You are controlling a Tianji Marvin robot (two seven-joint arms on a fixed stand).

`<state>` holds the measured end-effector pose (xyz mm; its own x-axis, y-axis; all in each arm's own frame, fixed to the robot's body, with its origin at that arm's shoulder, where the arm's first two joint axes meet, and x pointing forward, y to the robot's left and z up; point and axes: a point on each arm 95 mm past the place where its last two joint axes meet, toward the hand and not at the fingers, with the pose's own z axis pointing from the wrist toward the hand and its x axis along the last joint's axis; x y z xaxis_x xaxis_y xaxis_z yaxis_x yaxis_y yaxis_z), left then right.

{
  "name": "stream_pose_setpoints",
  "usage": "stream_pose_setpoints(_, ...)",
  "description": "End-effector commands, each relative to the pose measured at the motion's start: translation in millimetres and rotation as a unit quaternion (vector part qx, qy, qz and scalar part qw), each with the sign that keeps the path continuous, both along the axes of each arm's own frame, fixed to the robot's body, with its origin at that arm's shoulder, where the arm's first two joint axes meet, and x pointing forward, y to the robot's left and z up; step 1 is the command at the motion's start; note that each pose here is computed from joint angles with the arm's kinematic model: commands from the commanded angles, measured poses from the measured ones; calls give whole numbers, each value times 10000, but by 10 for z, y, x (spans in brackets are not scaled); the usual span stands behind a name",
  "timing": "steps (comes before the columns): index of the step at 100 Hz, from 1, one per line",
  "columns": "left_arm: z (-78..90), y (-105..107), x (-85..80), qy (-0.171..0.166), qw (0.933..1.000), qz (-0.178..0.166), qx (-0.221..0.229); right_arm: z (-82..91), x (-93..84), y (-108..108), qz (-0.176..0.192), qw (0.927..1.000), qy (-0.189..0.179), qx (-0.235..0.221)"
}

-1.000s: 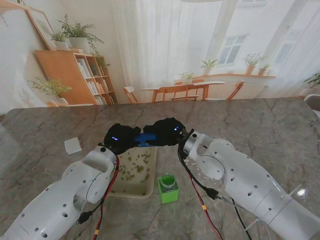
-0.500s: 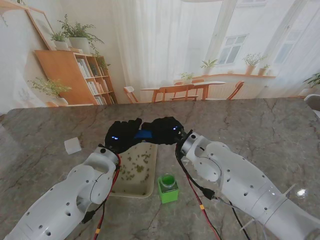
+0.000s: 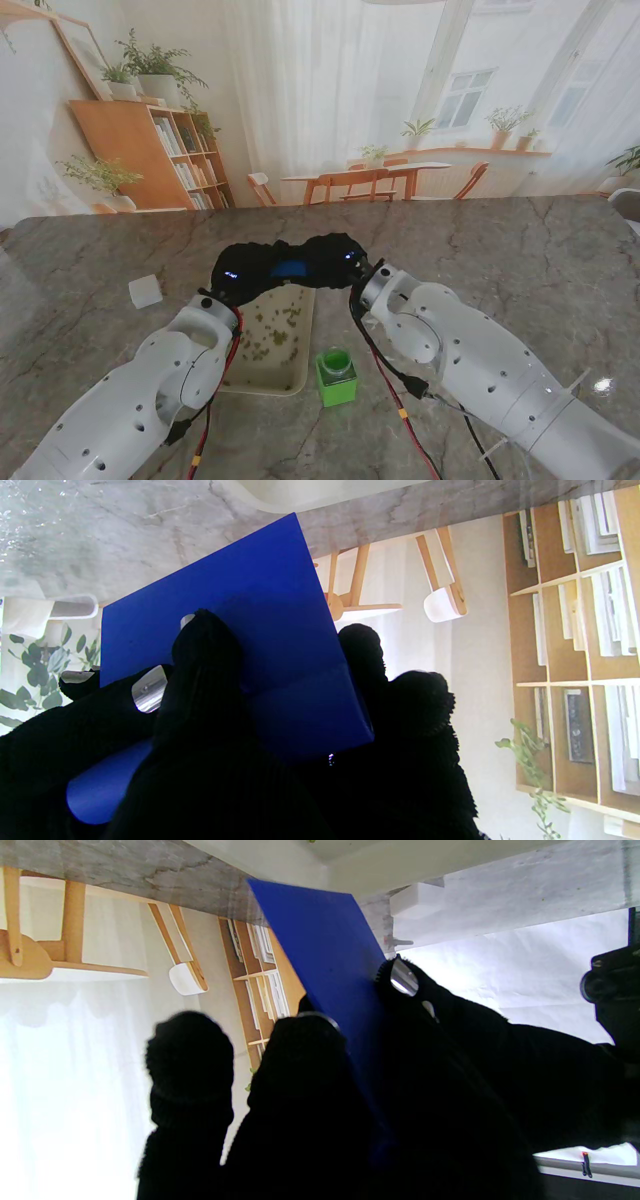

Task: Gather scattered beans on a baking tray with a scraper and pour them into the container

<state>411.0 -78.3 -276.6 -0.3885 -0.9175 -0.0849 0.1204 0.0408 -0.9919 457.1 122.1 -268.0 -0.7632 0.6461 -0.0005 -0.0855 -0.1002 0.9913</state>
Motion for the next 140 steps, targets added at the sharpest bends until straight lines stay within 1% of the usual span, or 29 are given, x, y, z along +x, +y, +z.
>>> stream_pose_setpoints(1, 82, -82, -18, -67, 9999, -111, -54, -18, -52, 58, 34, 10000, 69, -42)
stream_pose_setpoints(20, 96, -29, -24, 133, 9997, -145, 134, 40, -95, -16, -52, 9997, 78, -225)
stream_pose_setpoints(27, 98, 4, -23, 200, 9995, -169, 201, 65, -121, -63, -90, 9991, 201, -351)
stream_pose_setpoints(34, 98, 45, -16, 246, 9993, -191, 225, 95, -157, -121, -154, 9976, 417, -532)
stream_pose_setpoints(39, 96, 74, -9, 291, 9991, -201, 217, 111, -167, -168, -236, 9967, 520, -584)
stream_pose_setpoints(49, 102, 147, 2, 338, 9987, -235, 301, 145, -175, -263, -416, 9951, 611, -651)
stream_pose_setpoints(73, 104, 325, 55, 401, 9973, -239, 574, 192, -184, -508, -1034, 9907, 549, -686)
stream_pose_setpoints(84, 113, 402, 107, 400, 9966, -232, 681, 198, -225, -623, -1450, 9861, 575, -581)
stream_pose_setpoints(91, 107, 445, 159, 440, 9963, -238, 699, 179, -266, -684, -1731, 9821, 605, -439)
stream_pose_setpoints(100, 85, 495, 234, 517, 9958, -239, 719, 138, -322, -742, -2004, 9772, 648, -264)
stream_pose_setpoints(116, 27, 585, 381, 619, 9942, -305, 825, 37, -403, -802, -2353, 9692, 726, -50)
stream_pose_setpoints(128, -22, 637, 509, 747, 9939, -326, 743, -36, -434, -820, -2561, 9632, 815, 92)
stream_pose_setpoints(140, -62, 677, 646, 893, 9925, -416, 725, -98, -457, -833, -2828, 9547, 885, 272)
